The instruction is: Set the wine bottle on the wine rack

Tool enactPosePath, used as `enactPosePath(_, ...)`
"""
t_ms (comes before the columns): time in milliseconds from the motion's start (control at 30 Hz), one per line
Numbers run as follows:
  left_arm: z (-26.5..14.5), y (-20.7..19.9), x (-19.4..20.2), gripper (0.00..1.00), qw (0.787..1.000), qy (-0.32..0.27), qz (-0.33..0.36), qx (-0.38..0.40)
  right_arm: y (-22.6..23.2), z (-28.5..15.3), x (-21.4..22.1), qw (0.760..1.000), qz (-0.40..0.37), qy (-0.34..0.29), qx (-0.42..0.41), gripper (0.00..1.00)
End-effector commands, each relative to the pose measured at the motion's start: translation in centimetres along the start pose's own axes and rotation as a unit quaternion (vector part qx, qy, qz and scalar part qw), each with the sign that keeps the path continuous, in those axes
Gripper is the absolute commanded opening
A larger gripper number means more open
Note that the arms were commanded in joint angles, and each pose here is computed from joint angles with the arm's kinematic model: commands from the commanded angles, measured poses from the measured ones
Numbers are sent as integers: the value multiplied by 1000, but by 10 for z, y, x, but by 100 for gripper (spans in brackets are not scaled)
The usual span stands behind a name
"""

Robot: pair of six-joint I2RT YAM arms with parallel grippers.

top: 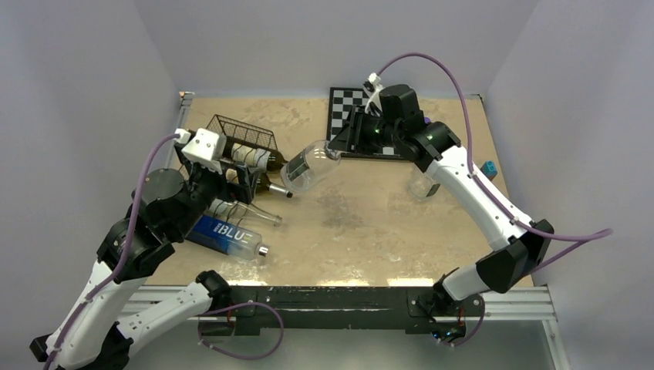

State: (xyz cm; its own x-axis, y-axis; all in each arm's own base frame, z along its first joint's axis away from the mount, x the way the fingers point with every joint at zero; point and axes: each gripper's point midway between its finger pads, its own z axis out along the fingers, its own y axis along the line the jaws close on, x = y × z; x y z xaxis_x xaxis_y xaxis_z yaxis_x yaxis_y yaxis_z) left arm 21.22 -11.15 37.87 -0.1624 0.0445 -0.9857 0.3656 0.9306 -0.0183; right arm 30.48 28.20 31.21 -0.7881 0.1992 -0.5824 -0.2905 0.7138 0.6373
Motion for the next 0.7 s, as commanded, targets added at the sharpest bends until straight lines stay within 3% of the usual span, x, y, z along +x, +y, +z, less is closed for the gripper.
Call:
enactPosePath(0,-11,8,-19,99,1000,-24,-15,-14,106,-42,-77,977,-26,-132,-164,0)
enactPosePath(367,-45,11,-54,99,997,-61,-39,1,149,-2,-114,962,6,-177,-207,0)
enactPosePath(667,-55,16,-48,99,998,-49,-38,-4,180,42,-130,946,31,-205,-248,0)
